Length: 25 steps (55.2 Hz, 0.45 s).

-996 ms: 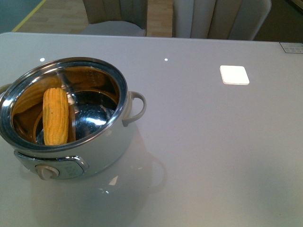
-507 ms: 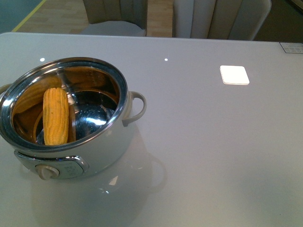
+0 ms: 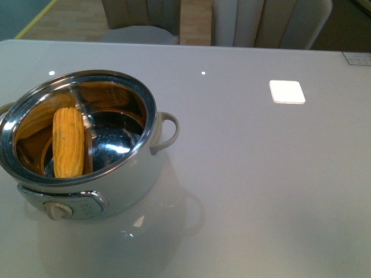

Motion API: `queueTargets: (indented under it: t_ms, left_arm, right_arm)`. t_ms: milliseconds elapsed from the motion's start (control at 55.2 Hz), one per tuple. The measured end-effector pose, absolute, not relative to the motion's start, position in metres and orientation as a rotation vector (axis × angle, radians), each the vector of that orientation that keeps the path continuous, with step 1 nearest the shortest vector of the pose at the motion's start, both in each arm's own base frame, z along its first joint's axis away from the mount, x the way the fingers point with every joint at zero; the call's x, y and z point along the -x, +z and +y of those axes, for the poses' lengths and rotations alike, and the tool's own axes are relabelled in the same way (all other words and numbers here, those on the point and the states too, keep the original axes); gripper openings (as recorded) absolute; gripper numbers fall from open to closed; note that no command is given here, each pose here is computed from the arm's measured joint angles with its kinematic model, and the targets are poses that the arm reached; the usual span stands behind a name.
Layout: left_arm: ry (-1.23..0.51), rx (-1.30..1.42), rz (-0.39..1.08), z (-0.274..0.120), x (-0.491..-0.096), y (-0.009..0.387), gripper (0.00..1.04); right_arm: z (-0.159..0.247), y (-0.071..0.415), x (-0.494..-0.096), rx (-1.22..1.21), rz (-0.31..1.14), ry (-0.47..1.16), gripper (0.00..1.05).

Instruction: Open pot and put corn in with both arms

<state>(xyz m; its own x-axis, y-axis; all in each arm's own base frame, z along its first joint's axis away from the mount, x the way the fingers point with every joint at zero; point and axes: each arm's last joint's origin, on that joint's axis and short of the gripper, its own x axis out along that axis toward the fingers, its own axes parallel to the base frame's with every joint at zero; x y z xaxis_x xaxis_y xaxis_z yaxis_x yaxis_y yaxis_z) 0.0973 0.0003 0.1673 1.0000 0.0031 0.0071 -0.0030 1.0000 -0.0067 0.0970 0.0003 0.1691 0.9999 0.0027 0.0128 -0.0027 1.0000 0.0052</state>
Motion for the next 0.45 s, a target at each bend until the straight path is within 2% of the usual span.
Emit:
queueTargets:
  t_ms: [453]
  left_arm:
    - [0.003,0.007,-0.007,0.0003,-0.0973,0.1673,0.98]
  right_arm:
    - [0.0003,0.1691,-0.097,-0.005,-0.013,0.003,0.96]
